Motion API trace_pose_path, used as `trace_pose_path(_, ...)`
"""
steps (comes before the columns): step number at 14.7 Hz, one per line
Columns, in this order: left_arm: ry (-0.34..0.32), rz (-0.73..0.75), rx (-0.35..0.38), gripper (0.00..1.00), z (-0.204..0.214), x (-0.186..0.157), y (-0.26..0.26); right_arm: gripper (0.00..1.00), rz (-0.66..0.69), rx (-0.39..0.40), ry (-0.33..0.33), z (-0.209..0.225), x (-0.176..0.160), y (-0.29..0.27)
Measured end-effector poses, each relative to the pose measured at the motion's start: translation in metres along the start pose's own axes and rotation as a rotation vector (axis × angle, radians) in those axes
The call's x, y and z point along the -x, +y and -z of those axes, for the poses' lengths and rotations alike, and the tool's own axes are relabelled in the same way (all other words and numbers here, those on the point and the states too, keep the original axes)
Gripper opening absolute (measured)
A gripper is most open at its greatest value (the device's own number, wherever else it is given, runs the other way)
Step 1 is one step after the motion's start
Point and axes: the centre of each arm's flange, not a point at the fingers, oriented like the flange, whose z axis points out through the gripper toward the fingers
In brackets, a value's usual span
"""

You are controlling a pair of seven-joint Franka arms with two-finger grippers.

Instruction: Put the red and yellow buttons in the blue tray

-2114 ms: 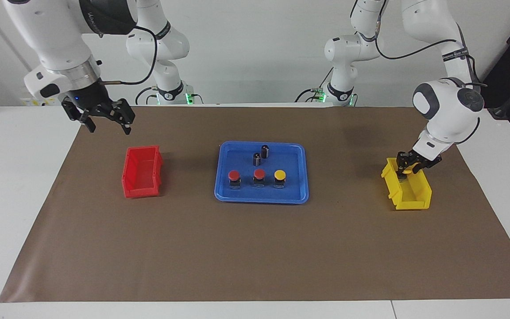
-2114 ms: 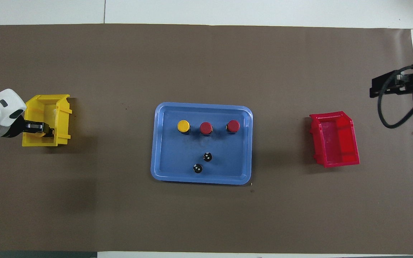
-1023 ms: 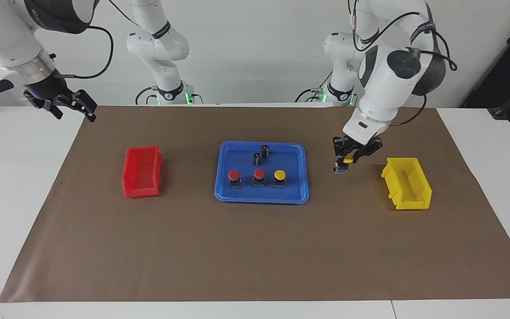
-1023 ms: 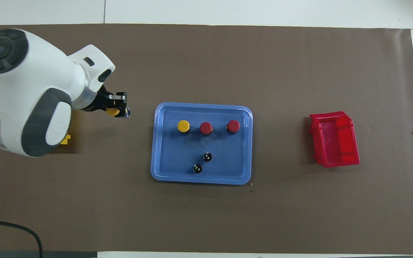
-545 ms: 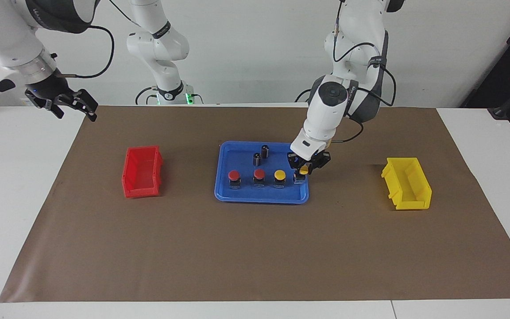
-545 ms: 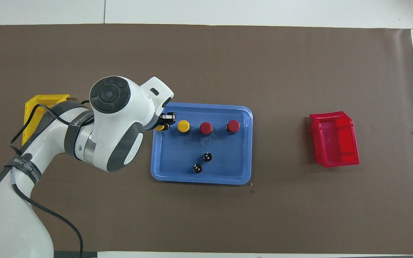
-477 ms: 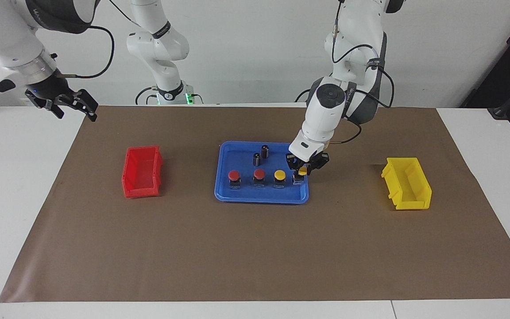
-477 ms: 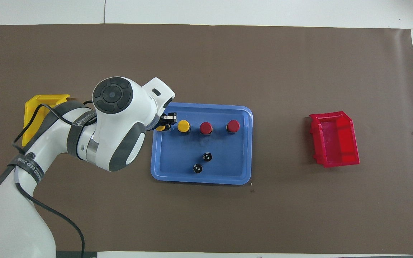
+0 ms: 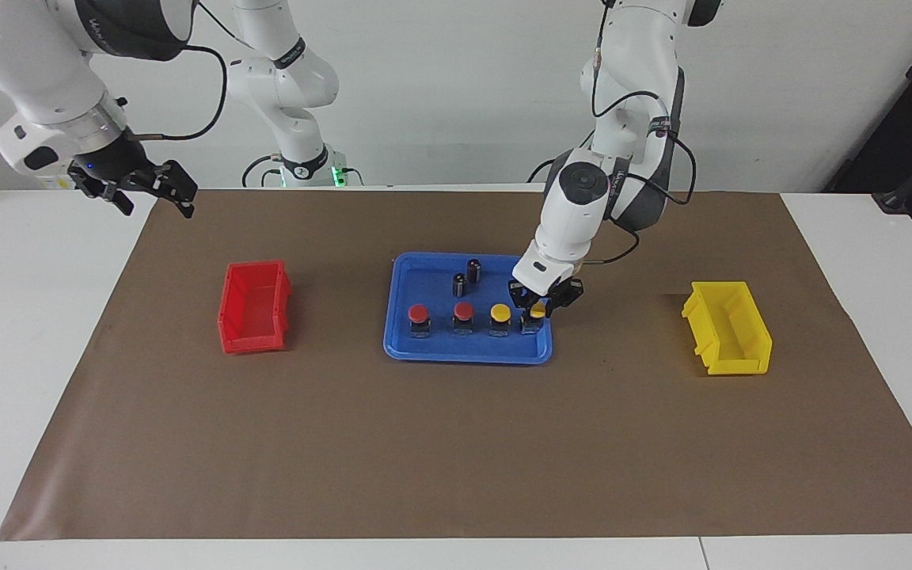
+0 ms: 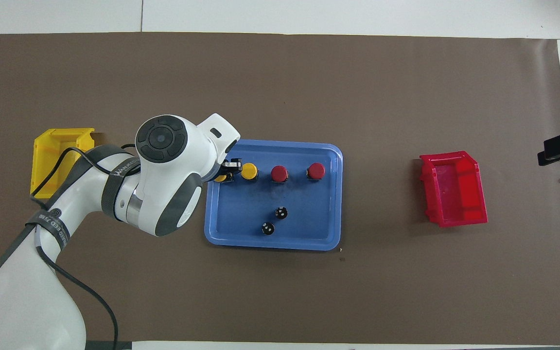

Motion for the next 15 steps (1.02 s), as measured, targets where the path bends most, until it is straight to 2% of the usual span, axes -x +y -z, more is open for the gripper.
trace_pose_path(3,-0.014,0.011,-0.009,0.79,0.015,-0.008,-0.004,1.0,0.051,0.006,-0.001,0.0,-0.001,-0.028)
trace_pose_path(5,-0.03,0.037,-0.017,0.99,0.042,-0.024,-0.021,1.0,0.079,0.009,-0.002,-0.001,0.0,-0.043)
trace_pose_path(10,-0.06,0.02,-0.019,1.0,0.129,-0.071,-0.129,1.0,0.114,0.013,-0.003,-0.001,0.001,-0.062)
trace_pose_path(15,-0.02,-0.01,-0.004,1.0,0.191,-0.076,-0.224,1.0,0.112,0.013,-0.003,-0.002,0.001,-0.061)
